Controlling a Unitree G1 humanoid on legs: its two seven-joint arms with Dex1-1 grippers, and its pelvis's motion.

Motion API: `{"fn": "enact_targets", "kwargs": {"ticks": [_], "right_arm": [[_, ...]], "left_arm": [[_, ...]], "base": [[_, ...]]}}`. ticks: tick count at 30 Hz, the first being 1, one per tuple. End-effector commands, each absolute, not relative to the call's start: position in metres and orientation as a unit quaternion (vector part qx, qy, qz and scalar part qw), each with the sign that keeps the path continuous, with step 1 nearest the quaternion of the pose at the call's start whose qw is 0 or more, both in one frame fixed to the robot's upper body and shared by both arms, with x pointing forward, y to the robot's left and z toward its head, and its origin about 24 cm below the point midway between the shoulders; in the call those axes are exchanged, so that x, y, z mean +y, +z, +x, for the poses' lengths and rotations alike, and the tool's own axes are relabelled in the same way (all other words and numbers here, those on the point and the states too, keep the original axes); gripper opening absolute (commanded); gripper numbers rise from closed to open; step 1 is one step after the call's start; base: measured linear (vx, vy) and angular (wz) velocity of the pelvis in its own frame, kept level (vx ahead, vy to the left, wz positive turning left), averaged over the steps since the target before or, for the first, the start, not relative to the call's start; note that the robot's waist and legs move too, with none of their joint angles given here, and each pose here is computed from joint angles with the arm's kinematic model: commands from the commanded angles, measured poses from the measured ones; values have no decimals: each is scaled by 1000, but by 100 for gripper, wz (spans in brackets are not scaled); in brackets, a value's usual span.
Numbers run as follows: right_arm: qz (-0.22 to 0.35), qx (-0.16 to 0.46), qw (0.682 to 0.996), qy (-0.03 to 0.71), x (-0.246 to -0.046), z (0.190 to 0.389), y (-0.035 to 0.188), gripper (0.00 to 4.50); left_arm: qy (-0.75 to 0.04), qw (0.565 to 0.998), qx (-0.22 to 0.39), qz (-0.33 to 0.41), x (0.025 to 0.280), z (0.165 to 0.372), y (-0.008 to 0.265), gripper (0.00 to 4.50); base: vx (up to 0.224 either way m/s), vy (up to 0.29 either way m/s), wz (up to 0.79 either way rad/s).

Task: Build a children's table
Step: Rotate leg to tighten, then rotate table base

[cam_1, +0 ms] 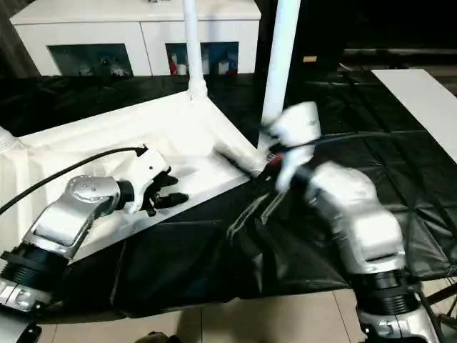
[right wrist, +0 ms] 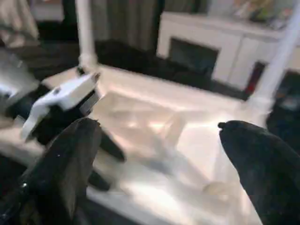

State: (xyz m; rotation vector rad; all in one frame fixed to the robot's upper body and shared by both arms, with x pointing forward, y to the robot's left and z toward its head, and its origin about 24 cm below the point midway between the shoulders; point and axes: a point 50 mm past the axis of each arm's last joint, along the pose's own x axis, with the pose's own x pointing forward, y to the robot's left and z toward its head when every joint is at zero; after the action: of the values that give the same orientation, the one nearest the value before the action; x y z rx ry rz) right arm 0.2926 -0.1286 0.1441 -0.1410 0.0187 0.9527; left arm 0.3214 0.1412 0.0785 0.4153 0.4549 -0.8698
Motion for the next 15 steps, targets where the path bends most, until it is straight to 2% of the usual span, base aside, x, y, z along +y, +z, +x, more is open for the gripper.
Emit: {"fn": "enact_targets", "kwargs": {"ticks": [1, 8, 15], "right_arm": [[-80, 34, 873, 479, -128, 288, 137, 450], [-114, 80, 856, 498, -129, 282, 125, 450], [-130, 86, 858, 489, -129, 282, 121, 450]], "left_arm": [[-411, 857, 243, 195, 149, 316, 73, 255], [-425, 839, 273, 201, 147, 313, 66, 255], [-355, 853, 259, 281, 155, 335, 63, 255]], "base": [[0, 0, 0], [0, 0, 0], [0, 0, 0]]}}
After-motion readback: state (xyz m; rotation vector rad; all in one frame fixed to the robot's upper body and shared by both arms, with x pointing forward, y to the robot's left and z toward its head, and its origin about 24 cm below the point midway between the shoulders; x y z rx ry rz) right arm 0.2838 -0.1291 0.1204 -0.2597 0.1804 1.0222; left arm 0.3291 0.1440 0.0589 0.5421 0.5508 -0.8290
